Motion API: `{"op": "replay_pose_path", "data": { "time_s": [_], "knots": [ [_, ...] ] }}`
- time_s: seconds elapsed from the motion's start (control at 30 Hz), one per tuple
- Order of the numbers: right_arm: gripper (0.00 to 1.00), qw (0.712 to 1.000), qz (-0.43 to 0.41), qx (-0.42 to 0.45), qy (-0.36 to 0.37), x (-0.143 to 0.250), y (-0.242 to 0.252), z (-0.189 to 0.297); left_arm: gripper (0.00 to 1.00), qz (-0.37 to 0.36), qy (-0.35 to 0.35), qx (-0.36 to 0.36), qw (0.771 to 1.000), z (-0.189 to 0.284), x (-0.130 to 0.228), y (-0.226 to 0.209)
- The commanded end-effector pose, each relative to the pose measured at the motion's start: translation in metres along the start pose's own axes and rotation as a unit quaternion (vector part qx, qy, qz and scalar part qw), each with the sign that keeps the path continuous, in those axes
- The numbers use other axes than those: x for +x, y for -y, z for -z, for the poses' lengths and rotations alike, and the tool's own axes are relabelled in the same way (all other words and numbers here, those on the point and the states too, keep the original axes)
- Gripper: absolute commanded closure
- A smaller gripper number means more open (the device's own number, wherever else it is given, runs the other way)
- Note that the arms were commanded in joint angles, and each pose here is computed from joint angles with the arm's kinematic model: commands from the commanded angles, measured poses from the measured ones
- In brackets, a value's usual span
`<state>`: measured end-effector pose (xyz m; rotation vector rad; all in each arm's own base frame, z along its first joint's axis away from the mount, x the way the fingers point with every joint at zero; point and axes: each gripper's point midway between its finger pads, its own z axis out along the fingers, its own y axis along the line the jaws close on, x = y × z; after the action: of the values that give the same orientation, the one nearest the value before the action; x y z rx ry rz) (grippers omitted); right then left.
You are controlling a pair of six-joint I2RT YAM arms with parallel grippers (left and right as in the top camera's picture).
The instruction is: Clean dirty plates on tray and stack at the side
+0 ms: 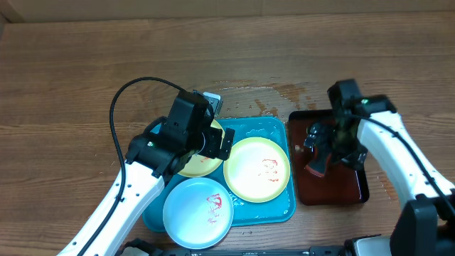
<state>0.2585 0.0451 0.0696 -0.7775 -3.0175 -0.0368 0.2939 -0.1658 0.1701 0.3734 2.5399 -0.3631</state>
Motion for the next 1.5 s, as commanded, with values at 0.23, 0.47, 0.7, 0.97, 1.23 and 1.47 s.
{"op": "replay_pose_path", "data": {
  "time_s": [0.23,0.47,0.7,0.97,1.23,1.47],
  "knots": [
    [0.00,0.997,-0.054,-0.036,0.044,-0.019,-0.003,-0.041,0.00,-0.012,0.009,-0.002,1.000,0.003,-0.008,0.002],
    [0.00,0.995,-0.098,-0.021,0.029,-0.042,0.014,-0.078,0.00,-0.015,0.005,-0.002,1.000,0.002,-0.006,0.001],
    [0.47,0.996,-0.084,-0.022,0.030,-0.046,0.019,-0.080,0.00,-0.016,0.009,-0.002,1.000,0.003,-0.008,0.002],
    [0.85,0.997,-0.071,-0.029,0.033,-0.048,0.016,-0.080,0.00,-0.016,0.015,0.000,1.000,0.003,-0.011,0.002],
    [0.96,0.997,-0.038,-0.035,0.056,-0.062,0.010,-0.071,0.00,-0.016,0.015,0.001,1.000,0.003,-0.011,0.003],
    [0.96,0.985,0.096,-0.046,0.138,-0.102,-0.007,-0.055,0.00,-0.016,0.015,0.002,1.000,0.003,-0.011,0.003]
  ]
}}
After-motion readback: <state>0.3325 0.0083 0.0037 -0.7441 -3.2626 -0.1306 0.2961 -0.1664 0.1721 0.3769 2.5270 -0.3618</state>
